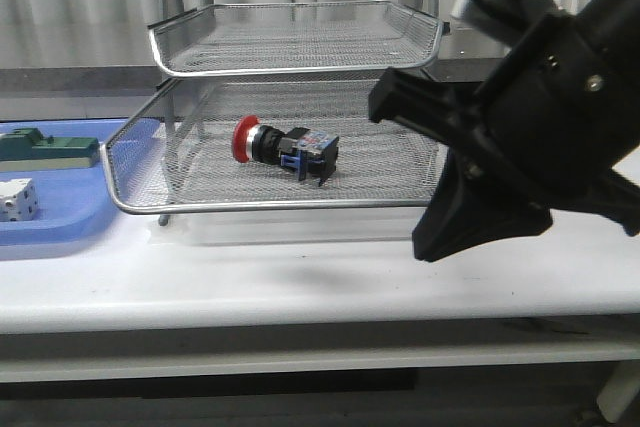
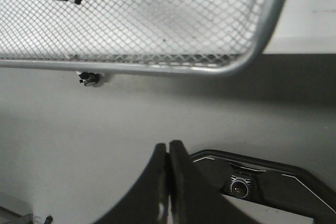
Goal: Place button on rack with both arms
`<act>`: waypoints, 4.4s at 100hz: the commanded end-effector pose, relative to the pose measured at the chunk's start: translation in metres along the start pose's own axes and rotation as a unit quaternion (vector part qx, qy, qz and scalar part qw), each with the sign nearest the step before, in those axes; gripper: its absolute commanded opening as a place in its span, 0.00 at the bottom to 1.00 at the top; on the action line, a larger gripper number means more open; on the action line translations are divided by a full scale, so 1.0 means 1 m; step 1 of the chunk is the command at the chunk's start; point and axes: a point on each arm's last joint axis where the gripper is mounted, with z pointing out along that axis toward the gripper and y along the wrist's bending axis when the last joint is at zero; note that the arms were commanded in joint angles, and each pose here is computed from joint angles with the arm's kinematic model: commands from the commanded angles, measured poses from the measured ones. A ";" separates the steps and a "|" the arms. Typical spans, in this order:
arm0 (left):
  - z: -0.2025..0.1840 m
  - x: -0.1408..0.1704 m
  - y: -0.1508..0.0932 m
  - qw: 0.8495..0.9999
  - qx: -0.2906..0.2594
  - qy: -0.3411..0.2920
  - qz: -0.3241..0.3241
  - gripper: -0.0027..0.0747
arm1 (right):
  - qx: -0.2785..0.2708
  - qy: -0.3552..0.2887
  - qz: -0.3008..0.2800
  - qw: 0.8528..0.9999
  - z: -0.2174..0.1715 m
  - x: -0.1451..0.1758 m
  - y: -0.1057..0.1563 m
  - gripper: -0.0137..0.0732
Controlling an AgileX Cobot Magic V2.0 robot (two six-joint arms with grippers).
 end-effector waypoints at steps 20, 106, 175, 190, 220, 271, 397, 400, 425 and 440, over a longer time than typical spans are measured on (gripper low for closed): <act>-0.001 -0.015 0.004 0.999 -0.016 -0.047 -0.012 0.01 | -0.027 -0.043 -0.017 0.999 0.020 -0.021 0.030 0.08; -0.001 -0.015 0.004 0.999 -0.016 -0.047 -0.012 0.01 | -0.038 -0.096 -0.078 0.992 0.065 -0.077 0.065 0.08; -0.001 -0.015 0.004 0.999 -0.016 -0.048 -0.012 0.01 | -0.027 -0.152 -0.089 0.984 0.068 -0.123 0.058 0.08; -0.001 -0.015 0.004 0.999 -0.016 -0.048 -0.012 0.01 | -0.027 -0.124 -0.092 0.988 0.067 -0.117 0.059 0.08; -0.001 -0.015 0.004 0.999 -0.016 -0.048 -0.012 0.01 | -0.021 -0.077 -0.123 0.989 0.046 -0.109 0.064 0.08; -0.001 -0.015 0.004 0.999 -0.016 -0.048 -0.012 0.01 | 0.033 -0.109 -0.239 0.964 -0.055 -0.109 0.072 0.08; -0.001 -0.015 0.004 0.999 -0.016 -0.048 -0.012 0.01 | 0.181 -0.372 -0.164 0.896 -0.231 0.031 -0.053 0.08; -0.001 -0.015 0.004 0.999 -0.016 -0.048 -0.012 0.01 | 0.182 -0.374 -0.162 0.895 -0.233 0.034 -0.054 0.08; -0.001 -0.015 0.004 0.999 -0.016 -0.048 -0.012 0.01 | 0.178 -0.386 -0.163 0.890 -0.239 0.038 -0.054 0.08; -0.001 -0.015 0.004 0.999 -0.016 -0.048 -0.012 0.01 | 0.178 -0.386 -0.163 0.890 -0.239 0.038 -0.054 0.08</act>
